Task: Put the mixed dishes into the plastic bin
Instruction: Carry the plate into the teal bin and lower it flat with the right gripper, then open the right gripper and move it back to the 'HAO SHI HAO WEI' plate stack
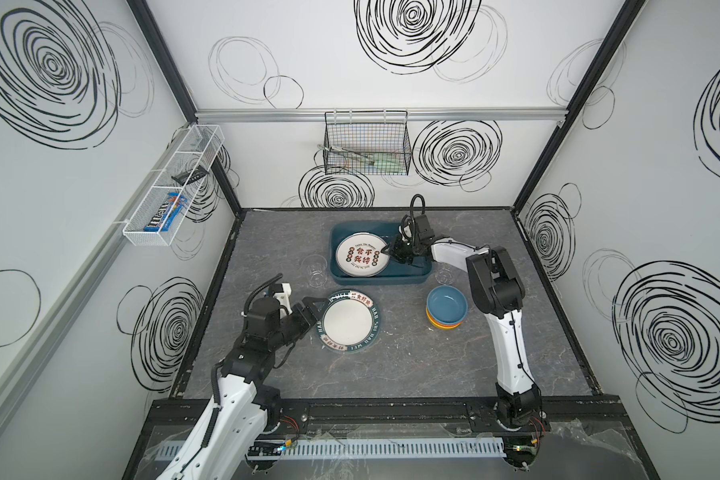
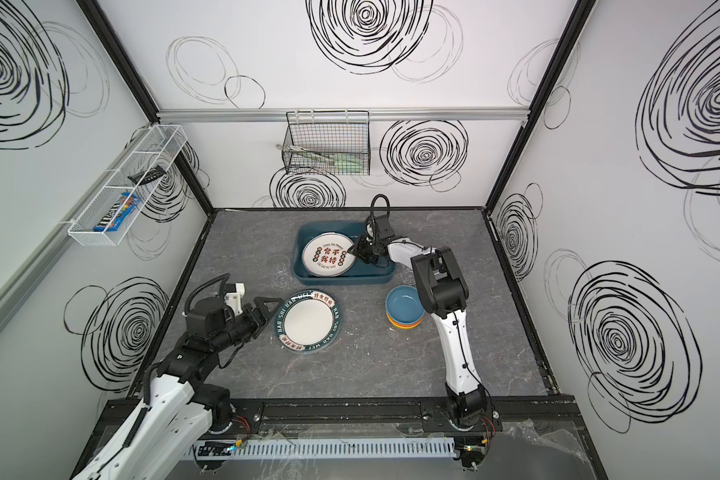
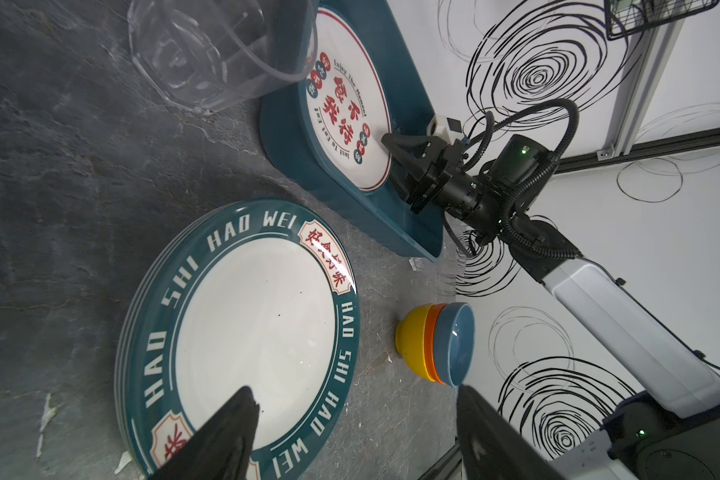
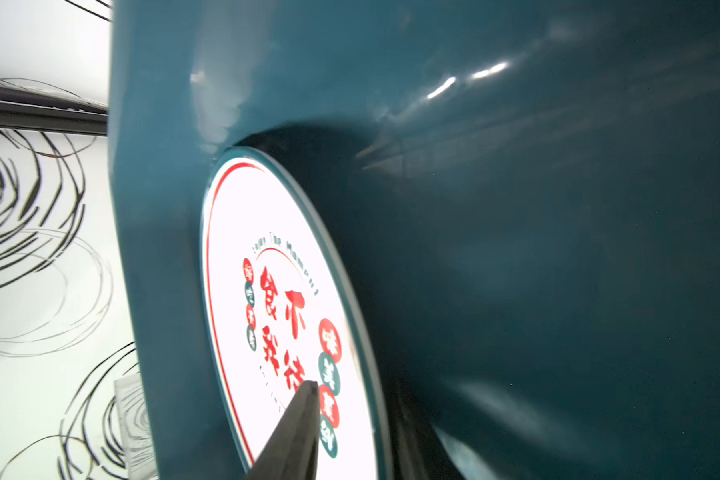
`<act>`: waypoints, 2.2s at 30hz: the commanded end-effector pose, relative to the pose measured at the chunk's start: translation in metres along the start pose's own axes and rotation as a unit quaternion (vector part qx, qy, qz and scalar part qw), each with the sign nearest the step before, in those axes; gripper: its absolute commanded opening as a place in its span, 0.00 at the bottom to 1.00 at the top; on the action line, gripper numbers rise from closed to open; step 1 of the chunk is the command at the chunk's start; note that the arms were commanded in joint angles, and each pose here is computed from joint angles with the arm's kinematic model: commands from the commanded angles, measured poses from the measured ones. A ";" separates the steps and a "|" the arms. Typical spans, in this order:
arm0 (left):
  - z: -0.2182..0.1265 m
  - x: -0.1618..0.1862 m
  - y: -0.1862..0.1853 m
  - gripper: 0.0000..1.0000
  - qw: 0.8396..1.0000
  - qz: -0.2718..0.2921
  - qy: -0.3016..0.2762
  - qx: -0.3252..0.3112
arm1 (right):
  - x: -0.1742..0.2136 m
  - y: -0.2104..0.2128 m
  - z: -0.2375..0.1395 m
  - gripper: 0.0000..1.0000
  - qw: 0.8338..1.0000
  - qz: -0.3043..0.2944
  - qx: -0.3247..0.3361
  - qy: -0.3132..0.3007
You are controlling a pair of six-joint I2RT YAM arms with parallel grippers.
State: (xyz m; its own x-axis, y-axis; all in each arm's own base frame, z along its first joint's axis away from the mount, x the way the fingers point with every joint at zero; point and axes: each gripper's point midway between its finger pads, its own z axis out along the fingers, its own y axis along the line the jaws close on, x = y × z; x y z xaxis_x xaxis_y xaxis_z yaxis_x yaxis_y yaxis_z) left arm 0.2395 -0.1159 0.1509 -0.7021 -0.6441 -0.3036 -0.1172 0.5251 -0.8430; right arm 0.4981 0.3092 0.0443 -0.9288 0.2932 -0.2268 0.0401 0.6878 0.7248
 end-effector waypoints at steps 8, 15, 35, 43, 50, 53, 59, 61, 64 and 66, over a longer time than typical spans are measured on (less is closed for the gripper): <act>-0.001 -0.001 0.018 0.78 0.999 0.010 -0.013 -0.037 | -0.016 0.034 -0.057 0.37 0.996 -0.063 0.030 -0.056; -0.004 0.000 0.037 0.76 0.996 0.010 -0.015 -0.086 | 0.011 0.068 -0.092 0.39 0.985 -0.148 0.053 -0.075; 0.007 0.015 0.073 0.68 0.988 0.012 0.007 -0.155 | 0.181 0.066 -0.112 0.41 0.953 -0.289 0.086 0.041; 0.017 0.020 0.083 0.67 0.987 0.015 0.012 -0.159 | 0.214 0.045 -0.088 0.40 0.946 -0.293 0.109 0.081; 0.023 0.025 0.083 0.67 0.989 0.019 0.023 -0.148 | 0.221 0.034 -0.071 0.42 0.943 -0.290 0.132 0.093; 0.026 0.026 0.081 0.69 0.991 0.017 0.024 -0.133 | 0.221 0.032 -0.069 0.43 0.942 -0.292 0.135 0.093; 0.027 0.027 0.087 0.69 0.989 0.017 0.025 -0.143 | 0.221 0.031 -0.067 0.42 0.942 -0.291 0.137 0.093; 0.028 0.027 0.088 0.68 0.989 0.016 0.026 -0.144 | 0.220 0.032 -0.066 0.41 0.942 -0.291 0.137 0.093; 0.028 0.028 0.089 0.68 0.989 0.016 0.027 -0.144 | 0.219 0.034 -0.065 0.38 0.942 -0.292 0.136 0.094; 0.029 0.028 0.089 0.67 0.989 0.017 0.028 -0.144 | 0.218 0.035 -0.064 0.38 0.942 -0.292 0.137 0.094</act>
State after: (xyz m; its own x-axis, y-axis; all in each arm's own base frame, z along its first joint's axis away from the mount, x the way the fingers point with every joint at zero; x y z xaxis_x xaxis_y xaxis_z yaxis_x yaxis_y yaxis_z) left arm 0.2249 -0.1000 0.0506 -0.7472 -0.6052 -0.2747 -0.3165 0.6874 -0.6537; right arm 0.2694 0.3491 0.0590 -0.8717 -0.2936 -0.3923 -0.4280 0.8460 0.3179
